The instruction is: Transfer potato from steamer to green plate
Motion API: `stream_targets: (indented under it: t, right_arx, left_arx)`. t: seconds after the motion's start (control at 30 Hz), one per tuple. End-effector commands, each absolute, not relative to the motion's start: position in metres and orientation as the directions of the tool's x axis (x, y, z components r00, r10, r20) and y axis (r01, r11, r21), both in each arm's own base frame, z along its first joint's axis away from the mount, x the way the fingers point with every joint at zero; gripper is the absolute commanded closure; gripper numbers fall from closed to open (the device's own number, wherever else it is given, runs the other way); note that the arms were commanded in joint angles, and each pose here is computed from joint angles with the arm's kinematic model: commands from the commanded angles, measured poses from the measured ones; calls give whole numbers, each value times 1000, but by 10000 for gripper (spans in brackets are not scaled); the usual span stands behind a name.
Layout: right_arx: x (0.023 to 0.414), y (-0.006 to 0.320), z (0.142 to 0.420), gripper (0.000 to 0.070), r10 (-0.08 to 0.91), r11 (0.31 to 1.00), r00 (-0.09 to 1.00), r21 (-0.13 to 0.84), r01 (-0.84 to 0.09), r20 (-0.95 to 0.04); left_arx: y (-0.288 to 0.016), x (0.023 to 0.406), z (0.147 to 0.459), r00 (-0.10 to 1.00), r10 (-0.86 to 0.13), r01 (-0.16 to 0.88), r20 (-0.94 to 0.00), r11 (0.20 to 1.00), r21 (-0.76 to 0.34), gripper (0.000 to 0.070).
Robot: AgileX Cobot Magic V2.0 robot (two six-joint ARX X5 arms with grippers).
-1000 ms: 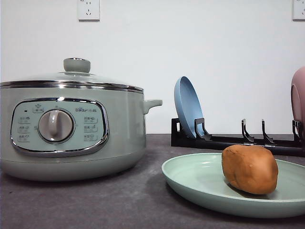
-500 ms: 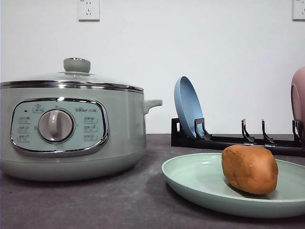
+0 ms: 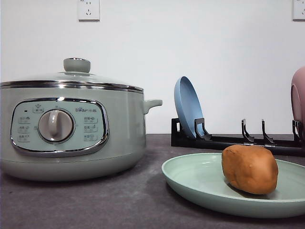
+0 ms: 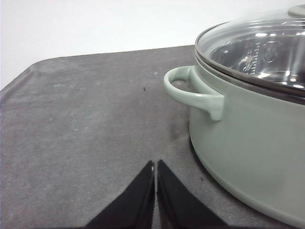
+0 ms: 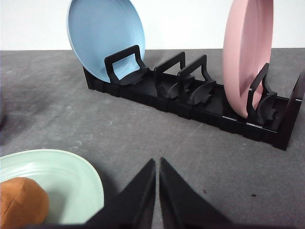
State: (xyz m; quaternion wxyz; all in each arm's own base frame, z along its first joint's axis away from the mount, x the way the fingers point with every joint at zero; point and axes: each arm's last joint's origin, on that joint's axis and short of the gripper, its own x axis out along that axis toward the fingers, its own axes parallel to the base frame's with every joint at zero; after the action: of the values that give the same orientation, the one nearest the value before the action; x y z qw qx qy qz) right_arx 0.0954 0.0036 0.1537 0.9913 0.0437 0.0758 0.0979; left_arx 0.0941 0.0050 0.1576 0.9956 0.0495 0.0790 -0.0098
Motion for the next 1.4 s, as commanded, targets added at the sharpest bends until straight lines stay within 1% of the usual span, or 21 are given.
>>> stream_targets:
  t: [0.0,1.37]
  right_arx:
    - [96,4,152,700,204,976,968,112,-189,-145]
    - [96,4,152,700,204,976,968,112,-189,-145]
  left_arx:
    - [5,94,152,983,-12,28,-185,996,88,700]
    - [5,94,152,983,-12,28,-185,996,88,700]
